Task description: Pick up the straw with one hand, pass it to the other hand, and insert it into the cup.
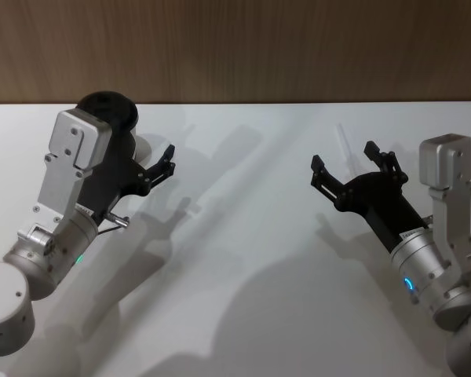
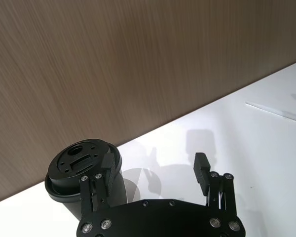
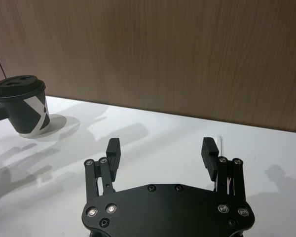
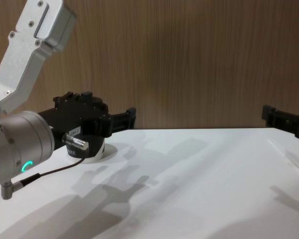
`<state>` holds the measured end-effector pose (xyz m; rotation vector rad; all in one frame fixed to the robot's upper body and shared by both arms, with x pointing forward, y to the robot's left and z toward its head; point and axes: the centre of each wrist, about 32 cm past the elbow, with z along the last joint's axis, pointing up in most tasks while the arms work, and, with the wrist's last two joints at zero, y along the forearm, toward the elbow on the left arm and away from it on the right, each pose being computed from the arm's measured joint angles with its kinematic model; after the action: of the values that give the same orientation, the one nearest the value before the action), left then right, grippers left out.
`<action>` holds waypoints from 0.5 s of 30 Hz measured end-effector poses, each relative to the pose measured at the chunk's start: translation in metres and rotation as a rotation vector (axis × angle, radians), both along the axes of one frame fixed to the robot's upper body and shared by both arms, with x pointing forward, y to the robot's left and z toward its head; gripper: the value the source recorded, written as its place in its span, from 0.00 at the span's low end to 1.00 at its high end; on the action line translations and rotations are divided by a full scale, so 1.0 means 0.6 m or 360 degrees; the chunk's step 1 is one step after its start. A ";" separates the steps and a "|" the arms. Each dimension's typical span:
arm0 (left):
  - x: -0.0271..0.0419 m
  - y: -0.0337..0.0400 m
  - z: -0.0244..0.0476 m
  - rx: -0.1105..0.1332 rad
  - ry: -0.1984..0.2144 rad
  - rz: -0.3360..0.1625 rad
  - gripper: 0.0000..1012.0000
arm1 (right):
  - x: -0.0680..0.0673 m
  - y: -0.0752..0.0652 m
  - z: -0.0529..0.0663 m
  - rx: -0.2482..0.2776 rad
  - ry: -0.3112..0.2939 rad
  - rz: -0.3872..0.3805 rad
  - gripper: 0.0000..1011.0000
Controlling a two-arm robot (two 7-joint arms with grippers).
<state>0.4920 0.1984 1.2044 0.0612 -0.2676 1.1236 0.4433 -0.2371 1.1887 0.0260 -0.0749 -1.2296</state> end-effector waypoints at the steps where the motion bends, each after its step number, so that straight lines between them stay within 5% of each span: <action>1: 0.000 0.000 0.000 0.0000 0.0000 0.0000 0.99 | 0.000 0.000 0.000 0.0000 0.0000 0.0000 0.99; 15: 0.000 0.000 0.000 0.0000 0.0000 0.0000 0.99 | -0.002 -0.011 0.009 -0.0048 0.0074 -0.0046 0.99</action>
<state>0.4920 0.1984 1.2044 0.0611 -0.2676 1.1237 0.4422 -0.2436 1.1939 -0.0296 -0.0535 -1.2571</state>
